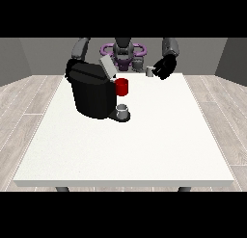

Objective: Insert the coffee pod into the coffee machine and close the lid

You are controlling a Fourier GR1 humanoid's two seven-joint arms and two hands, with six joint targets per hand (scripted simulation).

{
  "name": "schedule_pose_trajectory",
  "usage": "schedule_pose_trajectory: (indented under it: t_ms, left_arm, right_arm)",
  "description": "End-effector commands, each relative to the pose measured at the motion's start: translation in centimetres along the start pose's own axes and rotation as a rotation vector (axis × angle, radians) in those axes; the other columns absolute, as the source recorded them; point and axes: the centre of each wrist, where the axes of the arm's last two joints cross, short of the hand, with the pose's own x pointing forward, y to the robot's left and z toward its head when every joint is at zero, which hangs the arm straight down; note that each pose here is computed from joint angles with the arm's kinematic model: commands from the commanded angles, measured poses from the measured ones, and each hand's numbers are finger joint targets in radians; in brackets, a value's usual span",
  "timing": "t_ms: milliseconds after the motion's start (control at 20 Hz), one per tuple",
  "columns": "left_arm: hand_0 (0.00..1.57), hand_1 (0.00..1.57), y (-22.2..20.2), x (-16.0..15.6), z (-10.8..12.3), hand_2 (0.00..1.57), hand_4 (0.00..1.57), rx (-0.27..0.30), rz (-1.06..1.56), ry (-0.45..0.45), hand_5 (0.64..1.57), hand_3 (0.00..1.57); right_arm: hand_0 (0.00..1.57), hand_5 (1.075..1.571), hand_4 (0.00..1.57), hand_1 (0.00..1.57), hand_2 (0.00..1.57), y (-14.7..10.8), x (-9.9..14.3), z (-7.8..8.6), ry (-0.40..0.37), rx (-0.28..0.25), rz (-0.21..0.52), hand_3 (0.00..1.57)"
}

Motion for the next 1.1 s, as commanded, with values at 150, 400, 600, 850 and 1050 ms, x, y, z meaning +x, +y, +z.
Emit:
schedule_pose_trajectory:
  t_ms: [150,400,600,850,1050]
  left_arm:
    - [1.45,1.45,1.7,3.8,-1.8,1.45,0.6,0.047,0.015,-0.018,1.571,1.39]
    - [1.46,1.46,1.8,7.8,-2.9,1.45,0.62,0.035,-0.02,-0.04,1.571,1.4]
    - [1.37,1.37,4.4,10.1,-3.7,1.41,0.65,0.1,0.098,-0.059,1.571,1.37]
    - [1.5,1.5,6.6,11.9,-3.8,1.47,0.62,0.122,0.059,-0.097,1.571,1.25]
    - [1.35,1.35,8.5,12.7,-4.0,1.41,0.6,0.204,0.088,-0.083,1.571,1.35]
  right_arm:
    - [0.0,1.571,0.23,0.0,0.0,0.4,1.3,-0.5,-0.021,0.039,0.032,0.0]
    - [0.0,1.571,0.18,0.0,0.0,-2.2,-0.3,0.3,-0.005,0.012,-0.017,0.0]
    - [0.0,1.571,0.22,0.0,0.0,-2.7,-0.3,0.1,-0.042,0.031,-0.008,0.0]
    - [0.0,1.571,0.02,0.0,0.0,-1.7,0.5,-1.1,-0.074,0.057,-0.029,0.0]
    - [0.0,1.571,0.0,0.0,0.0,-1.3,2.3,-2.6,-0.167,0.119,-0.022,0.0]
